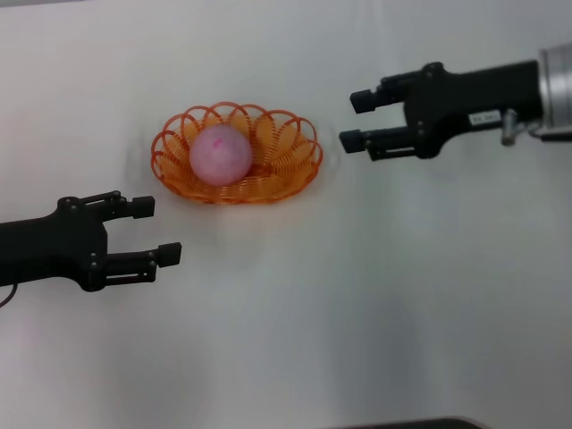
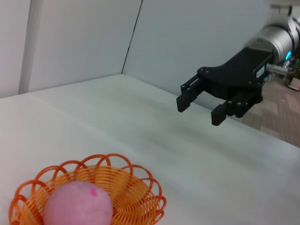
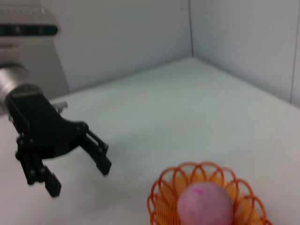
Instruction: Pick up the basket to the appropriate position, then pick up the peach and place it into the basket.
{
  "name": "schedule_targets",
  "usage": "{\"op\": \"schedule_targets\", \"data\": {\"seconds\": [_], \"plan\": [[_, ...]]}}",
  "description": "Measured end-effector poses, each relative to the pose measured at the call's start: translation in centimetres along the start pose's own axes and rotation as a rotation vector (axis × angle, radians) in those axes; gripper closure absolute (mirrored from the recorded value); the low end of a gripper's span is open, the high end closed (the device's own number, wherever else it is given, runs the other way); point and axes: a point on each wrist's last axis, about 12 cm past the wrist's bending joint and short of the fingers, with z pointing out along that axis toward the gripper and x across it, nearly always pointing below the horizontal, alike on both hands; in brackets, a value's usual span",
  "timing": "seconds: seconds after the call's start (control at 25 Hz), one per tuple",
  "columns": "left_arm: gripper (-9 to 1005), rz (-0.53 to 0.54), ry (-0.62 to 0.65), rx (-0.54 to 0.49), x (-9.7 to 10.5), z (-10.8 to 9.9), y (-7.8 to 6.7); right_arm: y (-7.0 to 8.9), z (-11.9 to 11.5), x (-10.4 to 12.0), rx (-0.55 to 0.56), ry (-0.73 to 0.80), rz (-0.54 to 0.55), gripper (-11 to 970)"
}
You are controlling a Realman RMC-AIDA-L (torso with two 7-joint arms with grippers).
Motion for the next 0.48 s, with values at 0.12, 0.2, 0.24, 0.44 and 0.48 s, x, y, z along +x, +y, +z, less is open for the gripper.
{"op": "schedule_targets", "data": {"seconds": [0.12,0.2,0.24,0.44,0.48], "plan": [[170,0.001,-0.001,-0.003,0.0,0.0,0.0,0.2,-0.7,2.6,0.014,-0.084,0.005,332],[170,0.001,-0.001,-0.007,0.0,0.0,0.1,0.5,-1.0,4.3,0.033,-0.118,0.003,332],[170,0.001,-0.001,-0.011,0.0,0.0,0.1,0.7,-1.1,5.0,0.042,-0.131,0.004,332],[170,0.001,-0.005,-0.026,-0.1,0.1,0.3,1.9,-1.1,8.2,0.077,-0.196,0.015,333],[170,0.002,-0.009,-0.028,-0.1,0.1,0.3,2.1,-1.1,8.7,0.085,-0.207,0.015,333]]}}
